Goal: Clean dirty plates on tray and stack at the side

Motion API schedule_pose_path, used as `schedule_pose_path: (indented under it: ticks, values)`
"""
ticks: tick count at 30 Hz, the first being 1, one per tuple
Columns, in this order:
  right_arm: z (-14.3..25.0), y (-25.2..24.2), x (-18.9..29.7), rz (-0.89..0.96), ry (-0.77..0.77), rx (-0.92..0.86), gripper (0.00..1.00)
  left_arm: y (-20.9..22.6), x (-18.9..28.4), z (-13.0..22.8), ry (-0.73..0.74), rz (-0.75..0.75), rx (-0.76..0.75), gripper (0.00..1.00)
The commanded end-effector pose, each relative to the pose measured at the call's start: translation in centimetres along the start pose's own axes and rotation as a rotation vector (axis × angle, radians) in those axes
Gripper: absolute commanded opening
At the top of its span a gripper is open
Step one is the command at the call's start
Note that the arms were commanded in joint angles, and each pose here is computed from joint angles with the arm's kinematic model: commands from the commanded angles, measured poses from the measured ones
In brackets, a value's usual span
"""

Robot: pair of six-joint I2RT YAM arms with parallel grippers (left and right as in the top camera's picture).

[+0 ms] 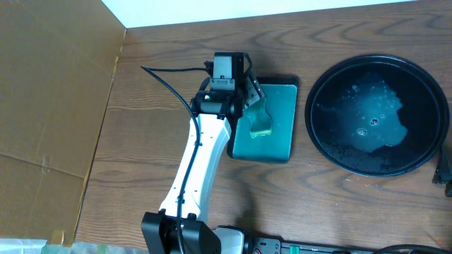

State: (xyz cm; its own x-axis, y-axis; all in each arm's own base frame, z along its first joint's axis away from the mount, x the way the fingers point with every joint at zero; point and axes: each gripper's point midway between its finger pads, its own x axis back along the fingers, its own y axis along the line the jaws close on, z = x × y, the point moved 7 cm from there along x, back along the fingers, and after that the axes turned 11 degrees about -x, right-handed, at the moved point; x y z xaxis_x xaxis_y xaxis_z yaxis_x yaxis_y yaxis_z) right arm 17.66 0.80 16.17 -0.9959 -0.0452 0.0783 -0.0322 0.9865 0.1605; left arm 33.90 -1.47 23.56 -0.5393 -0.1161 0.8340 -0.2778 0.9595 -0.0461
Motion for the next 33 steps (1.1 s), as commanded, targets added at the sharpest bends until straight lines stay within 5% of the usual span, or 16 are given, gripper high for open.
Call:
schedule_pose_path:
  ticks: [1,13,21,33]
  values:
    - [0.0,-0.2,0.0,0.009,-0.004,0.008,0.99,0.3,-0.1,-0.1,0.013,-0.024,-0.062,0.80]
    - [0.0,-0.2,0.0,0.009,-0.004,0.008,0.99,0.5,4.1,2.5,-0.087,0.116,-0.718,0.80]
    - [0.0,-0.2,0.0,0.009,-0.004,0.008,0.99,3.8,6.0,9.7,-0.251,0.131,-0.681,0.80]
    - [0.0,-0.2,0.0,0.009,-0.004,0.008,0.99,5.0,4.0,13.7,-0.714,0.097,-0.606,0.81]
